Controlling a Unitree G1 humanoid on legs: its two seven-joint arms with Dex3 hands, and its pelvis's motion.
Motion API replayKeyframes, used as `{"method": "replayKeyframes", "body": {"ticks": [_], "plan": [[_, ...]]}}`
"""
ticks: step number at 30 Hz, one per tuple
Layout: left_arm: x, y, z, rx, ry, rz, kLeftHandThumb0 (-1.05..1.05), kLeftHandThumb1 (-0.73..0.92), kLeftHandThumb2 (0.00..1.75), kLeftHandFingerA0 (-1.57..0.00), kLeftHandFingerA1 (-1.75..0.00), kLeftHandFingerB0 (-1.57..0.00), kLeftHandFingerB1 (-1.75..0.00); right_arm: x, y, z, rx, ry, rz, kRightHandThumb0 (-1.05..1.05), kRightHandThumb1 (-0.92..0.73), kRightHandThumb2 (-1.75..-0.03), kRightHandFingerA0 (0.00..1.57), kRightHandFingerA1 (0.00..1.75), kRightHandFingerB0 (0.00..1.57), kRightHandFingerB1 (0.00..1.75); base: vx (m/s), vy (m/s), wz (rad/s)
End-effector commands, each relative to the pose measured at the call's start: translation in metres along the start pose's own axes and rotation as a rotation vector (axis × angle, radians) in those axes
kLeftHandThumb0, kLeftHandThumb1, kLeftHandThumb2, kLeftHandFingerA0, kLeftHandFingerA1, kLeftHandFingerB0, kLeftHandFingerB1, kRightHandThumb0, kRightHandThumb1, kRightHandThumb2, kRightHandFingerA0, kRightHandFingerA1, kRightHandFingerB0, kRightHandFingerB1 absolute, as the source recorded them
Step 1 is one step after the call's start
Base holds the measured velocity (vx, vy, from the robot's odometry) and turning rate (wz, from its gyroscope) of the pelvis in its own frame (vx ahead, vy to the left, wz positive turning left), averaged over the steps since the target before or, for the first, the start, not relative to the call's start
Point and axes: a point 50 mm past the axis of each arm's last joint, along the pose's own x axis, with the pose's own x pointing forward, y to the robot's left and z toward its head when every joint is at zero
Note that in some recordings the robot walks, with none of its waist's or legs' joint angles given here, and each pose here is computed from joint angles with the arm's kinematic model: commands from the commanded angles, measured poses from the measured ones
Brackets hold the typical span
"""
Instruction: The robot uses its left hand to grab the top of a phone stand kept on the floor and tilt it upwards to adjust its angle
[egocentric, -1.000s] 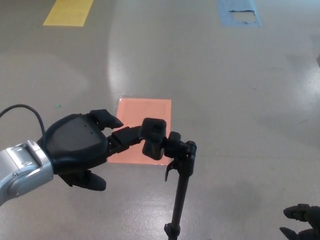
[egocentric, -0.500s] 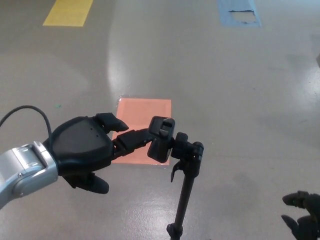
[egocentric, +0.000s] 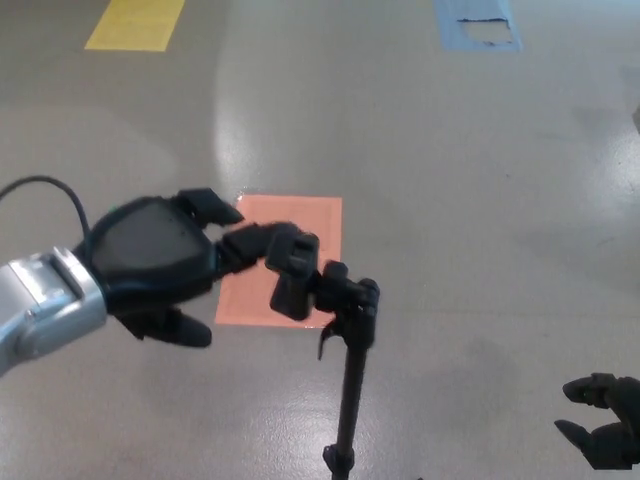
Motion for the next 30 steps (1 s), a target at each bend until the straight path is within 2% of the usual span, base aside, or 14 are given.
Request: {"method": "replayKeyframes", "body": {"ticks": [1,5,6,7,16,18,19,24,25,26,27,28,29,30], "plan": [[0.000,0.011,-0.029,-0.050,0.136,0.057,-0.79,0.58,0.92,-0.15,-0.43,0.00,-0.14,-0.002,-0.001,-0.009,-0.012,0.031,0.005,-0.56,-0.79,-0.64,0.17,0.34,0.16,0.28,0.00,0.000,0.00],[-0.004,0.007,-0.036,-0.070,0.173,0.015,-0.78,0.59,0.93,-0.16,-0.43,0.00,-0.14,-0.002,0.002,-0.012,-0.010,0.044,0.013,-0.56,-0.79,-0.64,0.18,0.34,0.17,0.28,0.00,0.000,0.00],[-0.004,0.006,-0.040,-0.075,0.186,0.008,-0.79,0.75,0.64,-0.23,-0.30,0.00,-0.10,-0.002,0.000,-0.011,-0.020,0.045,0.008,-0.56,-0.79,-0.64,0.19,0.34,0.17,0.28,0.00,0.000,0.00],[-0.004,0.005,-0.042,-0.078,0.196,0.001,-0.81,0.61,0.96,-0.14,-0.41,0.00,-0.12,-0.001,-0.001,-0.010,-0.022,0.044,0.007,-0.55,-0.79,-0.64,0.18,0.34,0.17,0.28,0.00,0.000,0.00],[-0.010,-0.014,-0.051,-0.086,0.238,-0.037,-0.95,0.68,0.97,-0.18,-0.38,0.00,-0.01,-0.001,-0.001,-0.007,0.005,0.027,0.016,-0.56,-0.78,-0.63,0.18,0.35,0.17,0.29,0.00,0.000,0.00],[-0.013,-0.023,-0.053,-0.095,0.254,-0.066,-0.81,0.76,0.64,-0.23,-0.30,0.00,-0.09,-0.001,0.001,-0.007,-0.006,0.029,0.022,-0.57,-0.78,-0.64,0.18,0.35,0.17,0.29,0.00,0.000,0.00],[-0.015,-0.030,-0.053,-0.111,0.268,-0.079,-0.81,0.60,0.94,-0.15,-0.43,0.00,-0.13,-0.001,0.002,-0.008,-0.002,0.031,0.022,-0.56,-0.78,-0.64,0.17,0.34,0.17,0.28,0.00,0.000,0.00],[-0.026,-0.051,-0.057,-0.188,0.343,-0.112,-0.94,0.68,0.99,-0.17,-0.38,0.00,-0.03,-0.001,0.001,-0.006,0.000,0.029,0.020,-0.55,-0.78,-0.64,0.17,0.34,0.17,0.28,0.00,0.000,0.00],[-0.032,-0.058,-0.060,-0.251,0.387,-0.109,-0.83,0.79,0.64,-0.28,-0.31,0.00,-0.12,0.000,0.000,-0.003,-0.003,0.023,0.019,-0.56,-0.78,-0.64,0.18,0.34,0.17,0.28,0.00,0.000,0.00],[-0.035,-0.061,-0.062,-0.285,0.408,-0.104,-0.83,0.79,0.64,-0.28,-0.31,0.00,-0.12,0.000,-0.001,-0.002,-0.006,0.021,0.017,-0.56,-0.78,-0.64,0.18,0.34,0.17,0.28,0.00,0.000,0.00],[-0.047,-0.077,-0.064,-0.402,0.491,-0.098,-0.94,0.75,1.07,-0.21,-0.45,0.00,-0.06,0.000,-0.001,-0.001,-0.013,0.021,0.018,-0.57,-0.78,-0.64,0.18,0.34,0.17,0.28,0.00,0.000,0.00],[-0.047,-0.077,-0.064,-0.402,0.491,-0.098,-0.94,0.75,1.07,-0.21,-0.45,0.00,-0.06,0.000,-0.001,-0.001,-0.013,0.021,0.018,-0.57,-0.78,-0.64,0.18,0.34,0.17,0.28,0.00,0.000,0.00],[-0.053,-0.085,-0.064,-0.462,0.531,-0.101,-0.84,0.91,0.68,-0.30,-0.31,0.00,-0.10,0.000,-0.001,-0.003,-0.014,0.027,0.019,-0.56,-0.78,-0.64,0.18,0.34,0.17,0.28,0.00,0.000,0.00],[-0.061,-0.098,-0.062,-0.543,0.583,-0.107,-0.85,0.75,1.09,-0.19,-0.47,0.00,-0.13,-0.001,0.001,-0.007,-0.017,0.037,0.024,-0.57,-0.79,-0.64,0.17,0.34,0.17,0.28,0.00,0.000,0.00]]}}
